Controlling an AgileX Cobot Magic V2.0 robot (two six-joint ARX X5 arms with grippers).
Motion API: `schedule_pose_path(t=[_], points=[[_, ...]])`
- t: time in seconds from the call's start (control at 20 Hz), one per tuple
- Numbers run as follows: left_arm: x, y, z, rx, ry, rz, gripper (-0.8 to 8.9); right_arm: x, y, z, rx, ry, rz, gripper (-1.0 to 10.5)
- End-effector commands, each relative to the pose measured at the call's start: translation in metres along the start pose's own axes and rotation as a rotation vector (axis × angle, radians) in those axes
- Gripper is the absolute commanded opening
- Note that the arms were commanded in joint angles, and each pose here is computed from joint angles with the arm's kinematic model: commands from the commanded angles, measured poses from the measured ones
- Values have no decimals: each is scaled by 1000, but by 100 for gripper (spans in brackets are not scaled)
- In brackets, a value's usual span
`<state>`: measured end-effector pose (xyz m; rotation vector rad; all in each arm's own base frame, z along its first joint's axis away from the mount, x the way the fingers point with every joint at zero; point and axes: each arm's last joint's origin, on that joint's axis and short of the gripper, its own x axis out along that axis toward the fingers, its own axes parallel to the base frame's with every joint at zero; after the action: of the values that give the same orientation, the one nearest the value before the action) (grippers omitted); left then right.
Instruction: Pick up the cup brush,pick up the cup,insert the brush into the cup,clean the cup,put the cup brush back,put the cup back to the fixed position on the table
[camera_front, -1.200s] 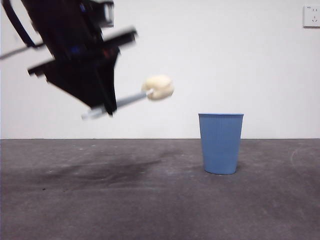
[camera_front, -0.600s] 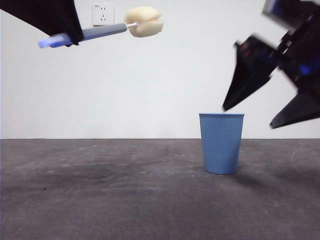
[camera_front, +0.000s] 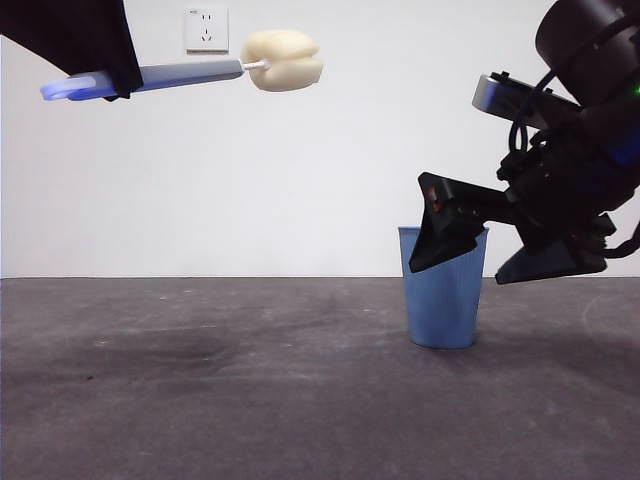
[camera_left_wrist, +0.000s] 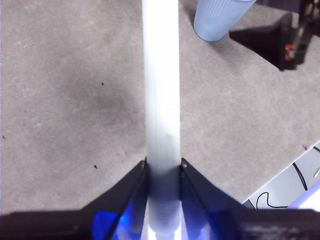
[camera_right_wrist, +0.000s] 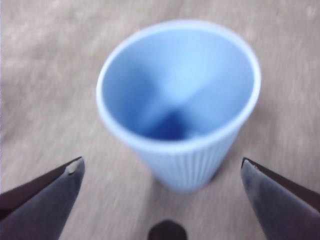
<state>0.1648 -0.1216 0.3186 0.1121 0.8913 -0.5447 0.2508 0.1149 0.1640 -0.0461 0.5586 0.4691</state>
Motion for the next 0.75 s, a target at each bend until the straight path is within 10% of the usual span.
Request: schedule_pose_path(t=[0.05, 0.6, 0.75], points=[[-1, -1, 1, 13, -6, -9, -8, 6, -5, -4, -22, -14, -15, 598], [-1, -2, 1, 10, -7, -13, -8, 33, -14, -12, -43, -122, 21, 584], [-1, -2, 1, 10, -8, -13, -8, 34, -14, -12, -45, -126, 24, 256]])
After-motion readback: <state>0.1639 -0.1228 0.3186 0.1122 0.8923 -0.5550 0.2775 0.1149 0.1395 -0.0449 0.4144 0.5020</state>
